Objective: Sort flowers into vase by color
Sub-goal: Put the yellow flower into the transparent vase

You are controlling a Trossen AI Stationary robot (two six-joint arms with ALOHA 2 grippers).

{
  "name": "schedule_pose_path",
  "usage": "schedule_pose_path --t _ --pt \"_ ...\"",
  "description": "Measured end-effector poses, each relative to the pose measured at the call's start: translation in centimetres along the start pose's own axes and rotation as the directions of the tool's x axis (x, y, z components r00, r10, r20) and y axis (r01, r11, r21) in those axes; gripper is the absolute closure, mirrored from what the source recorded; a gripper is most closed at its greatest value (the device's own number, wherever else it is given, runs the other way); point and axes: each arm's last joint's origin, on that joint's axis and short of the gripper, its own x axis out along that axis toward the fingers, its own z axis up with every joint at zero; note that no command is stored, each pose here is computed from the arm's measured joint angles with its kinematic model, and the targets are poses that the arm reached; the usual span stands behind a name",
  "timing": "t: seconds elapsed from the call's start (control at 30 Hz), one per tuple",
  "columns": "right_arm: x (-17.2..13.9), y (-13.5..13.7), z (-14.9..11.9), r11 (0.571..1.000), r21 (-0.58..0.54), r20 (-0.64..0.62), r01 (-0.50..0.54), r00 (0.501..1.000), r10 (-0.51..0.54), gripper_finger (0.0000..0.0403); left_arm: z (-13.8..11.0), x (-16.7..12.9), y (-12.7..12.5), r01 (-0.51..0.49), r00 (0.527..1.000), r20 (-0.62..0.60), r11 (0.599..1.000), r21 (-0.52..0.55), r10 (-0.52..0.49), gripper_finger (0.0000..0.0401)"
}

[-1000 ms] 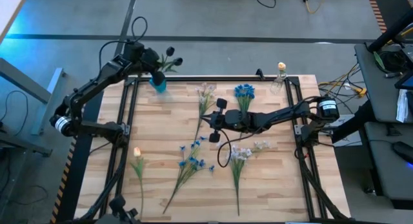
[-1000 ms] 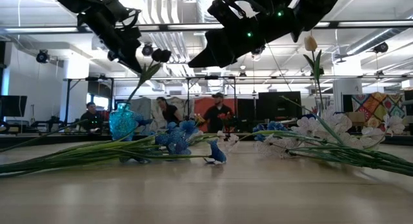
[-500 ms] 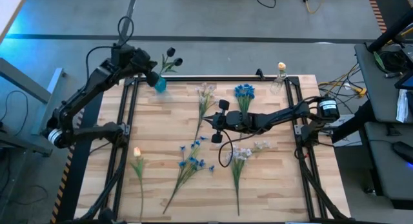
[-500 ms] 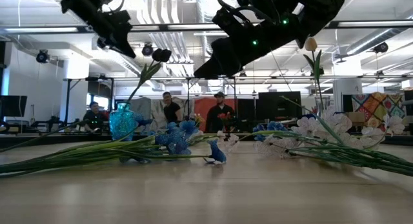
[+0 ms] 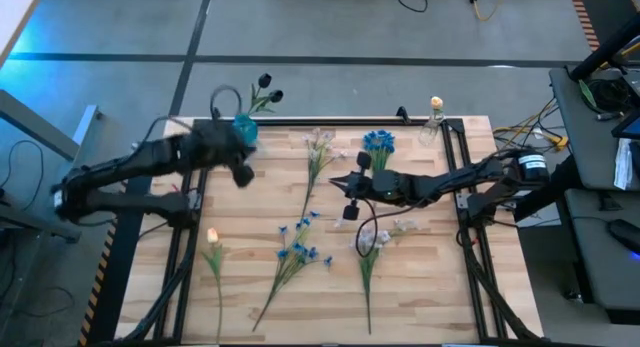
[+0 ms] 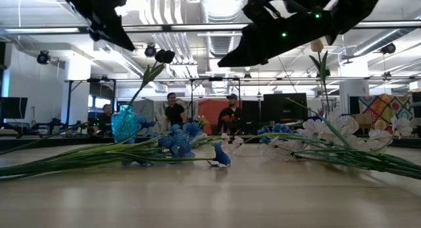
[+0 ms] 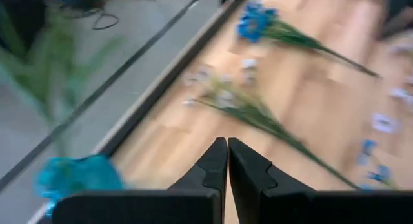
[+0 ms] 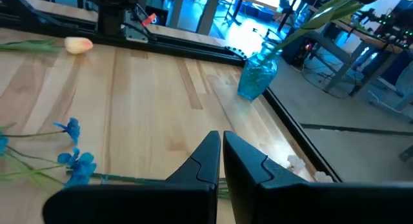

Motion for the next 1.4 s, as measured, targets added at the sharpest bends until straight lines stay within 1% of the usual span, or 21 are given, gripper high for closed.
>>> schedule_pose_path --t 0.07,0.13,0.2,0.27,0.37,0.43,0.53,0.6,0.67,0.77,0.83,0.93,1.0,1.07,1.17,1.3,1.4 --pt "-0.5 -0.1 -0.2 1.000 0.005 0.014 0.003 1.000 -0.003 0.0391 -0.4 -0.4 -2.1 0.028 0.999 -0.018 1.000 -0.002 -0.028 0.0401" --pt "-0.9 -0.2 -0.6 1.000 0.008 0.016 0.004 1.000 -0.004 0.0391 -1.2 -0.7 -4.2 0.076 0.995 -0.055 0.997 -0.027 -0.078 0.0401" --pt "-1.3 -0.2 -1.0 1.000 0.018 0.014 0.003 1.000 -0.003 0.0391 -2.0 -1.0 -6.0 0.121 0.985 -0.112 0.989 -0.084 -0.130 0.0401" --pt "-1.6 -0.2 -1.3 1.000 0.028 0.012 0.002 1.000 -0.002 0.0391 -3.0 -1.3 -7.7 0.143 0.971 -0.172 0.979 -0.143 -0.167 0.0401" --pt "-1.8 -0.2 -1.6 1.000 0.030 0.017 0.003 1.000 -0.004 0.0391 -4.5 -1.6 -9.8 0.131 0.941 -0.277 0.965 -0.229 -0.194 0.0401" --pt "-1.8 -0.2 -1.7 1.000 0.030 0.016 0.003 1.000 -0.003 0.0391 -5.4 -1.6 -11.0 0.108 0.911 -0.354 0.950 -0.293 -0.212 0.0401" --pt "-1.8 -0.2 -1.6 1.000 0.031 0.020 0.001 1.000 -0.002 0.0391 -6.6 -1.4 -12.4 0.039 0.862 -0.459 0.930 -0.366 -0.216 0.0401" --pt "-1.8 -0.2 -1.6 1.000 0.031 0.020 0.001 1.000 -0.001 0.0391 -7.4 -1.2 -13.1 -0.031 0.817 -0.538 0.915 -0.401 -0.208 0.0401" --pt "-1.8 -0.2 -1.6 1.000 0.031 0.020 0.001 1.000 -0.001 0.0390 -8.1 -0.7 -13.5 -0.126 0.775 -0.607 0.897 -0.424 -0.178 0.0401" --pt "-1.8 -0.2 -1.6 0.999 0.035 0.020 0.000 1.000 0.000 0.0390 -8.9 -0.1 -14.1 -0.214 0.700 -0.696 0.883 -0.417 -0.159 0.0401" --pt "-1.8 -0.2 -1.6 0.999 0.038 0.020 -0.001 1.000 0.000 0.0390 -9.4 0.2 -14.4 -0.262 0.638 -0.755 0.879 -0.398 -0.152 0.0397" --pt "-1.8 -0.2 -1.6 0.999 0.038 0.020 -0.001 1.000 0.000 0.0390 -10.0 0.5 -14.9 -0.305 0.553 -0.816 0.871 -0.385 -0.167 0.0379" --pt "-1.8 -0.2 -1.7 0.999 0.037 0.016 -0.002 1.000 0.001 0.0390 -10.3 0.6 -15.3 -0.327 0.516 -0.840 0.867 -0.377 -0.171 0.0359" --pt "-1.8 -0.2 -1.7 0.999 0.036 0.013 -0.003 1.000 0.003 0.0390 -10.7 0.6 -15.7 -0.338 0.499 -0.851 0.867 -0.365 -0.164 0.0336" --pt "-1.8 -0.2 -1.7 0.999 0.036 0.014 -0.006 1.000 0.005 0.0390 -11.5 0.6 -16.6 -0.312 0.479 -0.856 0.873 -0.375 -0.197 0.0300" --pt "-1.9 0.1 -1.6 0.999 0.041 0.016 -0.017 1.000 0.016 0.0390 -13.3 0.3 -17.5 -0.328 0.457 -0.851 0.840 -0.433 -0.260 0.0262" --pt "-2.0 0.4 -1.6 0.999 0.037 0.019 -0.029 0.999 0.028 0.0390 -14.5 -0.5 -17.4 -0.385 0.448 -0.860 0.815 -0.433 -0.245 0.0246"
